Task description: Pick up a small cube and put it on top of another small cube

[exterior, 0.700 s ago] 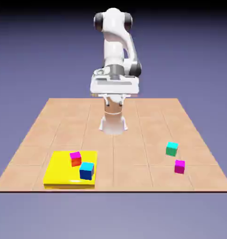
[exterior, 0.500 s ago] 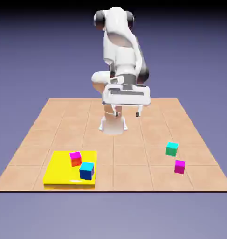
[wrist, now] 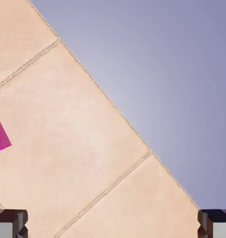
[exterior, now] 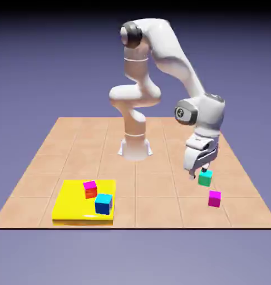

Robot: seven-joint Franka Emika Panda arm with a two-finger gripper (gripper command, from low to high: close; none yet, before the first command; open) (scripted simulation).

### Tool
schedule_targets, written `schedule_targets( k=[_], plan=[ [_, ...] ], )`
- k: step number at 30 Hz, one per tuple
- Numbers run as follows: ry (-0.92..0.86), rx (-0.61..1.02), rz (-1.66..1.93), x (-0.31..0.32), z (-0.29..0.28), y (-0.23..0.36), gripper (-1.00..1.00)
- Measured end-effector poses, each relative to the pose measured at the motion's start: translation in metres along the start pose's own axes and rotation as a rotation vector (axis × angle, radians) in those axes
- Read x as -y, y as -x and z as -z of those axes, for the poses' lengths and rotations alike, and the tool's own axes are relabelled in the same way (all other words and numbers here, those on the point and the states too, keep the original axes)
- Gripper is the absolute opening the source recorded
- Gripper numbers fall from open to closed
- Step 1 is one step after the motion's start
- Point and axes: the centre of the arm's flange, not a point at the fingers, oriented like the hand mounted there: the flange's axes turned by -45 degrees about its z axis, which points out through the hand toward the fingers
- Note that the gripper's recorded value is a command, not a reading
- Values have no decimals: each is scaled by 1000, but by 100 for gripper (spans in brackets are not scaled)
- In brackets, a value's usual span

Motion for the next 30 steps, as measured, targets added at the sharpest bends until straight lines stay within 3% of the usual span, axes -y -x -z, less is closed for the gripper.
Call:
schedule_targets(
  k=[10,13,14,16,19,30],
  plan=[
    [-68,213,342,98,-63,-69,0],
    [-68,213,342,102,-128,-61,0],
    [-68,213,342,102,-132,-60,-100],
    [-69,214,342,102,-132,-60,-100],
    [-71,214,342,98,-67,-69,-100],
    [-147,240,13,193,-1,20,-100]
  ],
)
